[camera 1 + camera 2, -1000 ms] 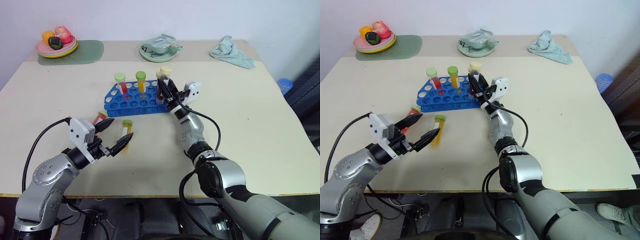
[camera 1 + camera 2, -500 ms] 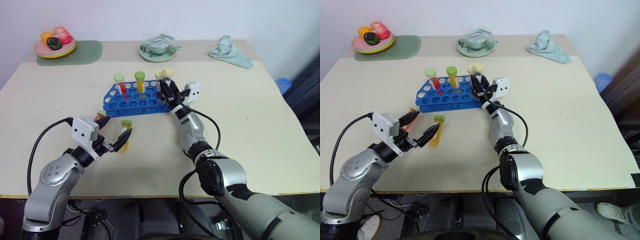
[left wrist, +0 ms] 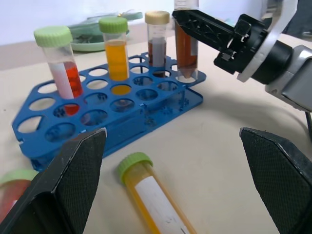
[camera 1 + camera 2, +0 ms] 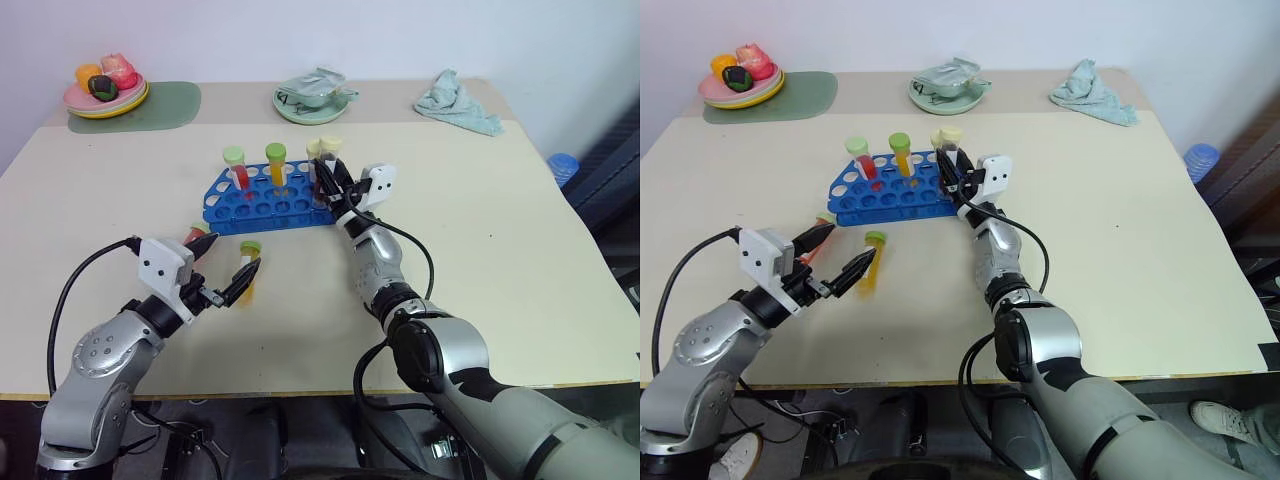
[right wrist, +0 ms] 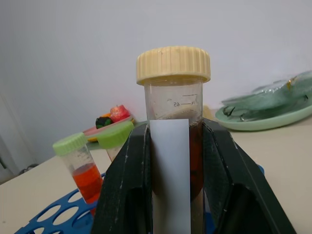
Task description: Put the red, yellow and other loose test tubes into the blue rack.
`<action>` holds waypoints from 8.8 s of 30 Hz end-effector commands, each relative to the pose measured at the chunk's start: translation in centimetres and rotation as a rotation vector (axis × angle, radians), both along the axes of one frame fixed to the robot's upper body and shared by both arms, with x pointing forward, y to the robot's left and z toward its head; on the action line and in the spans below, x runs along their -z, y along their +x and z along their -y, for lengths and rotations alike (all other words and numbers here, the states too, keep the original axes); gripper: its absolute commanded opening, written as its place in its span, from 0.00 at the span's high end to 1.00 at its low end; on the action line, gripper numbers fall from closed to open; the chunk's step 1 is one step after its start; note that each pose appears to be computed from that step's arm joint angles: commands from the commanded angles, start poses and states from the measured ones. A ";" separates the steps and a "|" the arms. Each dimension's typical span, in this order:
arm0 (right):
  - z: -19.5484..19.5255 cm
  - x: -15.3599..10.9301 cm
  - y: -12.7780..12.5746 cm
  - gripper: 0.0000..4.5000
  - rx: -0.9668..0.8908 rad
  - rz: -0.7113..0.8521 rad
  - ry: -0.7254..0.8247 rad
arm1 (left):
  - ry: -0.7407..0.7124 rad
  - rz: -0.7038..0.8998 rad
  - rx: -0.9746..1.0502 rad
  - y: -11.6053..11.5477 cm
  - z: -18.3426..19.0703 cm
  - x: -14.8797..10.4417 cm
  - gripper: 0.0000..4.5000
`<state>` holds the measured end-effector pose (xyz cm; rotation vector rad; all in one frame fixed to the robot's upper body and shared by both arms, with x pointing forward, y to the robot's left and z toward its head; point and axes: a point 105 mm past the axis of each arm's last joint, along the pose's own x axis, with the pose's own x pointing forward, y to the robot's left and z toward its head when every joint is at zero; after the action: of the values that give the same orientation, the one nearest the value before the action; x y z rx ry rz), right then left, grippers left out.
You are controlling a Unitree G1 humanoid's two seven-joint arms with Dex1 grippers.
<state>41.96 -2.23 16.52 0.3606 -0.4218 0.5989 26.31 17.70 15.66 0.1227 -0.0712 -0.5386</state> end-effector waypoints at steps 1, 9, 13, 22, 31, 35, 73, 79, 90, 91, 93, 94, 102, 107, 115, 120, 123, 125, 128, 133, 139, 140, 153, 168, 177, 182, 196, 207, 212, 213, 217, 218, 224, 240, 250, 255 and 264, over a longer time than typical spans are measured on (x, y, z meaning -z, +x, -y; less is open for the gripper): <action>-0.4 -0.3 -0.2 0.82 0.015 0.011 0.026 | 0.017 0.056 0.004 -0.6 -0.3 -1.6 0.00; -0.2 -0.3 -0.2 0.82 0.073 0.007 0.056 | 0.017 0.055 0.001 -1.2 -0.7 -2.1 0.00; 0.3 -0.9 0.1 0.82 0.135 0.027 0.042 | 0.020 0.049 0.008 -1.3 -0.8 -2.4 0.00; 0.7 -1.2 0.3 0.82 0.190 0.046 -0.012 | 0.044 0.030 0.028 -1.7 -0.9 -3.1 0.00; -0.2 -0.6 -0.2 0.82 0.186 0.027 0.003 | 0.046 0.019 0.020 -2.1 -0.9 -3.3 0.00; -0.1 -1.8 -0.4 0.82 0.179 0.096 -0.003 | 0.025 0.008 0.037 -1.8 -0.4 -2.8 0.00; 13.8 0.2 -9.5 0.82 -0.186 -0.868 -0.798 | -0.095 0.083 0.355 3.0 6.4 2.0 0.00; 15.0 3.0 -9.6 0.82 -0.208 -0.977 -0.882 | -0.096 0.087 0.366 3.0 6.9 2.2 0.00; 15.4 4.6 -9.1 0.05 -0.176 -1.060 -0.991 | -0.080 0.077 0.358 3.0 6.8 2.7 0.00; 15.2 4.6 -9.2 0.05 -0.181 -1.074 -0.982 | -0.080 0.076 0.359 2.9 6.8 2.7 0.00; 14.9 4.3 -9.3 0.05 -0.182 -1.105 -0.968 | -0.079 0.074 0.360 2.9 6.8 2.8 0.00; 14.8 4.2 -9.3 0.05 -0.176 -1.121 -0.968 | -0.080 0.073 0.360 2.9 6.8 2.8 0.00; 14.2 4.3 -9.7 0.05 -0.182 -1.184 -0.975 | -0.084 0.066 0.368 2.8 7.1 3.1 0.00; 13.3 4.3 -9.4 0.05 -0.228 -1.201 -0.929 | -0.087 0.062 0.367 2.7 7.1 3.4 0.00; 12.3 4.1 -8.7 0.05 -0.236 -1.215 -0.896 | -0.087 0.059 0.362 2.5 7.1 3.6 0.00; 11.8 4.2 -8.5 0.05 -0.238 -1.217 -0.888 | -0.086 0.058 0.354 2.4 6.9 3.7 0.00; 11.6 4.2 -8.3 0.05 -0.231 -1.218 -0.883 | -0.085 0.056 0.352 2.4 6.9 3.7 0.00; 11.5 4.2 -8.2 0.05 -0.228 -1.218 -0.881 | -0.084 0.055 0.350 2.4 6.9 3.6 0.00; 11.3 4.2 -8.0 0.05 -0.224 -1.220 -0.880 | -0.083 0.055 0.349 2.3 6.9 3.5 0.00; 11.0 4.2 -7.8 0.05 -0.222 -1.219 -0.876 | -0.083 0.055 0.347 2.2 6.9 3.4 0.00; 10.4 4.0 -7.6 0.05 -0.229 -1.212 -0.864 | -0.084 0.053 0.345 2.1 7.0 3.3 0.00; 10.3 4.0 -7.6 0.05 -0.230 -1.211 -0.862 | -0.085 0.053 0.345 2.1 7.1 3.3 0.00; 10.0 4.1 -7.6 0.67 -0.233 -1.199 -0.867 | -0.082 0.049 0.343 2.0 7.1 3.1 0.00; 6.1 -10.4 -5.0 0.67 -0.292 -0.644 -0.404 | -0.073 0.034 0.355 1.9 6.8 3.1 0.00; 7.0 -16.4 -3.4 0.67 -0.073 -0.088 -0.057 | -0.065 0.033 0.348 2.5 5.9 2.8 0.00; 7.3 -15.8 -2.9 0.67 0.055 0.086 -0.026 | -0.061 0.046 0.306 2.8 5.1 2.4 0.00; 4.9 -10.4 -4.0 0.67 0.022 0.256 0.101 | -0.038 0.069 0.167 3.5 2.0 2.0 0.00; 1.9 -7.4 -3.9 0.67 -0.054 0.263 0.098 | -0.038 0.099 0.072 3.9 0.8 1.5 0.00; 1.1 -6.6 -3.3 0.67 -0.059 0.252 0.098 | -0.050 0.113 0.028 4.4 0.5 0.9 0.00; 0.9 -6.4 -3.2 0.67 -0.061 0.250 0.099 | -0.051 0.116 0.026 4.4 0.5 0.8 0.00; 0.4 -5.5 -2.8 0.67 -0.069 0.231 0.106 | -0.063 0.127 0.022 4.1 0.7 0.4 0.00; 0.3 -5.3 -2.7 0.67 -0.069 0.228 0.108 | -0.064 0.127 0.022 4.0 0.7 0.4 0.00; -0.2 -4.5 -2.1 0.67 -0.072 0.203 0.113 | -0.066 0.131 0.021 3.7 0.8 0.1 0.00; 1.7 -3.3 -1.2 0.67 -0.018 0.180 0.069 | -0.068 0.139 0.023 3.5 0.9 -0.2 0.00; 2.8 -2.9 -1.1 0.67 0.009 0.178 0.040 | -0.077 0.137 0.055 3.5 1.4 -0.1 0.00; 2.9 -2.3 -1.3 0.67 0.010 0.177 0.016 | -0.076 0.136 0.060 3.5 1.4 -0.1 0.00; 2.8 -1.5 -2.1 0.67 -0.003 0.178 0.009 | -0.080 0.133 0.068 3.5 1.4 0.1 0.00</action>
<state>40.03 -5.41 18.32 0.3216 -0.6057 0.6211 29.96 16.45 14.64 0.0766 -0.1844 -0.5845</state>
